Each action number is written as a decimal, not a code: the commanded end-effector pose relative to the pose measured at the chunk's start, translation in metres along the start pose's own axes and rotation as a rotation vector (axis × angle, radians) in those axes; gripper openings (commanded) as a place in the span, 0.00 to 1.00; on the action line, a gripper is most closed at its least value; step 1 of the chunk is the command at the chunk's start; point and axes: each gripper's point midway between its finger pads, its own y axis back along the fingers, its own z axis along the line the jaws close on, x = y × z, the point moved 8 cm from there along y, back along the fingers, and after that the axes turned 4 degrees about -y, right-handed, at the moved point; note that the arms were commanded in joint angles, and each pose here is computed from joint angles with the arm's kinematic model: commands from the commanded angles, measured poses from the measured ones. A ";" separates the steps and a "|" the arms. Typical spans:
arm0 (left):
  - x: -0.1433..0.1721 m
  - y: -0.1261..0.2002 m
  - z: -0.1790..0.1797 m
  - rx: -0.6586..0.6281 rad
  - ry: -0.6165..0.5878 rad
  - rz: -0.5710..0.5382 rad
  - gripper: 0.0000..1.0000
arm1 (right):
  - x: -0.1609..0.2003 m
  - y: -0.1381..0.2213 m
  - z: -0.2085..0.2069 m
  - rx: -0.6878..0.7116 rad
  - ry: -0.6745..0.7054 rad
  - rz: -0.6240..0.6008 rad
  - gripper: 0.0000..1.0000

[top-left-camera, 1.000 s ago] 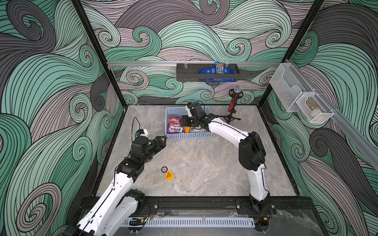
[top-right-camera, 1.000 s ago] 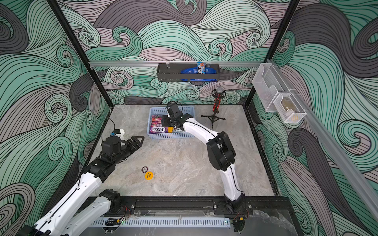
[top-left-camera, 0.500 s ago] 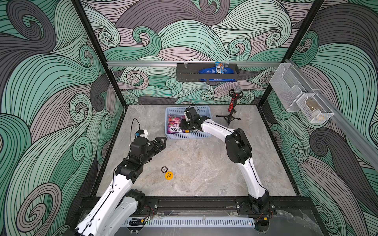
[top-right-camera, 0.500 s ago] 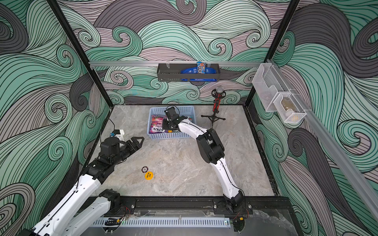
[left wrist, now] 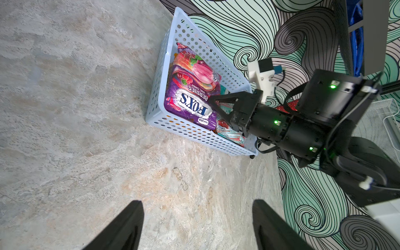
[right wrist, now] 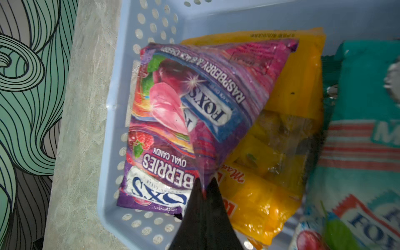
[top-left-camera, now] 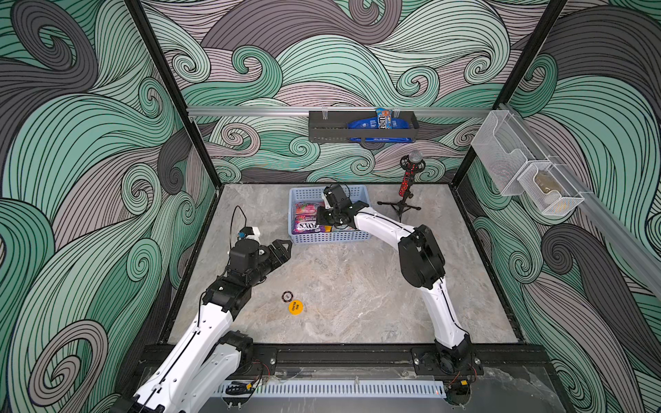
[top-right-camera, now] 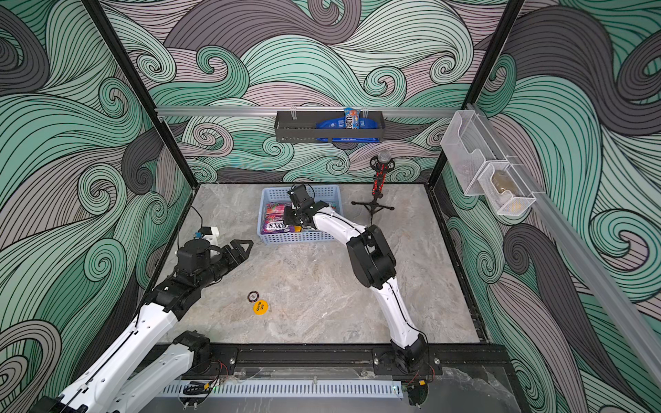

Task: Put the candies in the basket
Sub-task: Place the candy in the basket, then reset both arms

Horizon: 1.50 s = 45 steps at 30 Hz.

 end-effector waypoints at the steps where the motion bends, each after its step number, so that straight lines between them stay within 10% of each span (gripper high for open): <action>1: 0.000 0.000 -0.001 0.032 -0.018 0.002 0.81 | -0.021 0.031 0.003 -0.031 0.026 -0.063 0.02; 12: -0.028 -0.005 -0.012 -0.017 -0.016 -0.124 0.99 | -0.022 0.036 -0.025 -0.056 0.059 -0.003 0.59; 20: -0.068 0.001 -0.034 0.018 -0.167 -0.407 0.99 | -0.044 0.166 -0.059 0.148 0.167 -0.274 1.00; 28: -0.055 -0.012 0.012 -0.258 -0.540 -0.661 0.99 | 0.005 0.227 -0.137 0.708 0.295 -0.507 1.00; 35: -0.021 0.000 0.063 -0.388 -0.636 -0.886 0.99 | 0.085 0.240 -0.207 0.673 0.351 -0.761 1.00; 45: -0.024 -0.049 0.101 -0.458 -0.624 -0.749 0.99 | 0.116 0.246 -0.266 0.533 0.229 -1.014 1.00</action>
